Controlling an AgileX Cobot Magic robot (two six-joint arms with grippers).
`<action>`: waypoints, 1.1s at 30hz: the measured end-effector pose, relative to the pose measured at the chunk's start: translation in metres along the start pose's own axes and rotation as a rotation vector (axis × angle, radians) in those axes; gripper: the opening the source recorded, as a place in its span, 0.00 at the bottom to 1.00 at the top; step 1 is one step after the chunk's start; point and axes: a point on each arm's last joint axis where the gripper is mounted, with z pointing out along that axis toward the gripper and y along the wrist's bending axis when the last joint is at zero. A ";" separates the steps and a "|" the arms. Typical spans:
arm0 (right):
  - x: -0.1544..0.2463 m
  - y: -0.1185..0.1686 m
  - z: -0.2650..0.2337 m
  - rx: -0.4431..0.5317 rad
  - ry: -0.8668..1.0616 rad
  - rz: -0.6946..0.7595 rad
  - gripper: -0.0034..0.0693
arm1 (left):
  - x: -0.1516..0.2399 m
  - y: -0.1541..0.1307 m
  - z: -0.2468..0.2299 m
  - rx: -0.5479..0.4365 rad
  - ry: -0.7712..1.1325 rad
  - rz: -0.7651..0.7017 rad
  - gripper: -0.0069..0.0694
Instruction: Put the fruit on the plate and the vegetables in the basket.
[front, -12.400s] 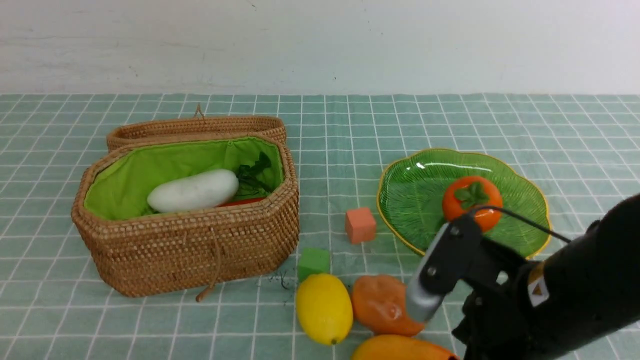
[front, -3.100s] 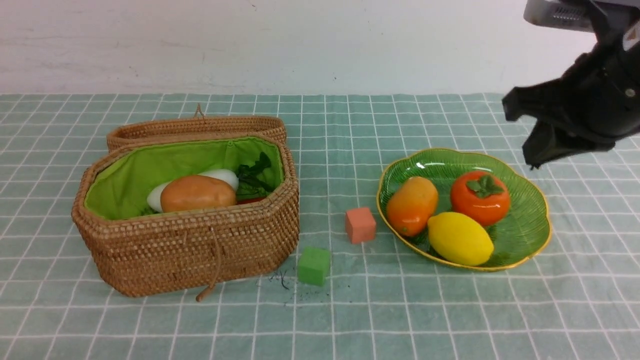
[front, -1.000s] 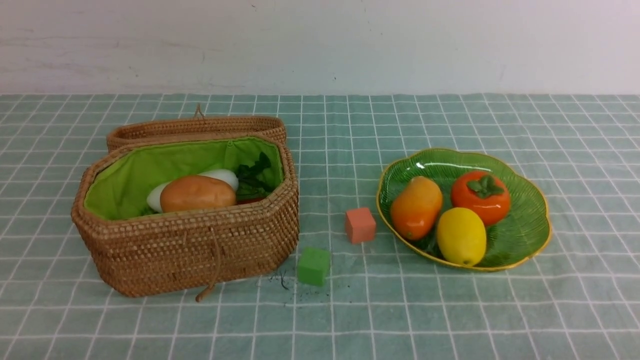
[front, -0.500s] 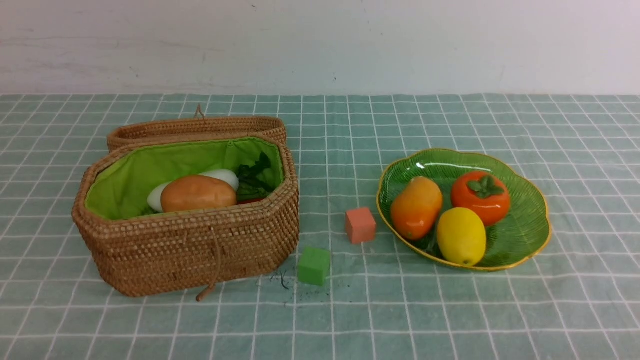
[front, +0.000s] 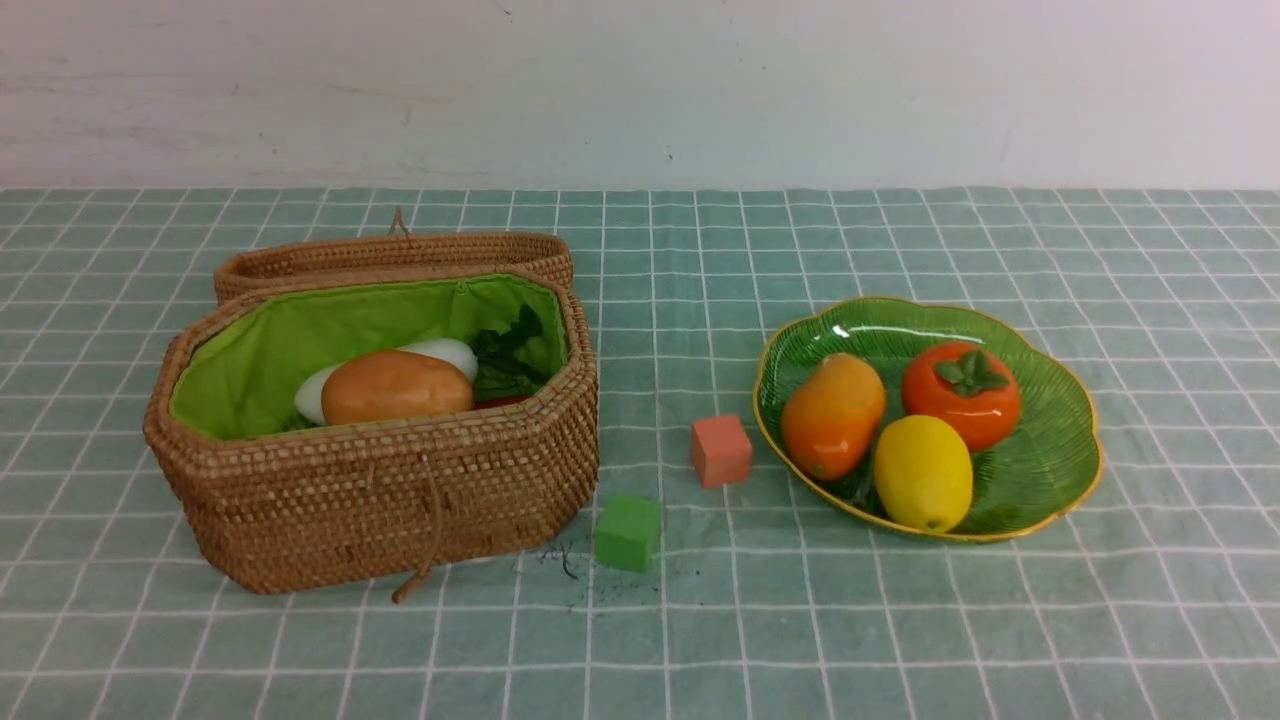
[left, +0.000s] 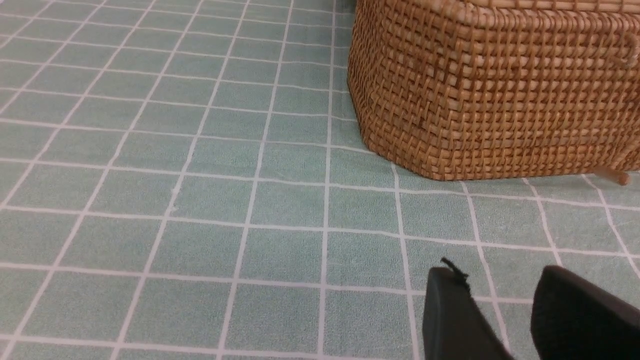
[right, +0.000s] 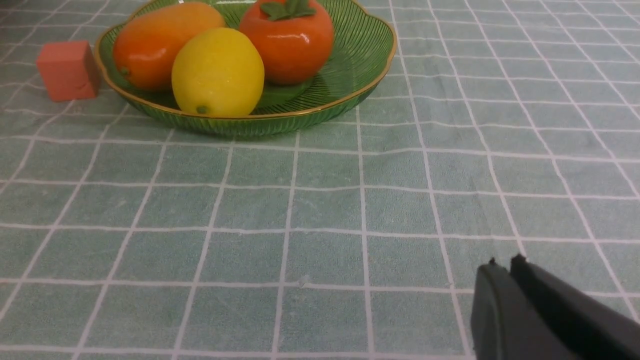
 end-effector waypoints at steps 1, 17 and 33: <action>0.000 0.000 0.000 0.000 0.000 0.000 0.10 | 0.000 0.000 0.000 0.000 0.000 0.000 0.40; 0.000 0.000 0.000 0.000 0.000 0.000 0.12 | 0.000 0.000 0.000 0.000 0.000 0.000 0.40; 0.000 0.000 0.000 0.000 0.000 0.000 0.14 | 0.000 0.000 0.000 0.000 0.000 0.000 0.40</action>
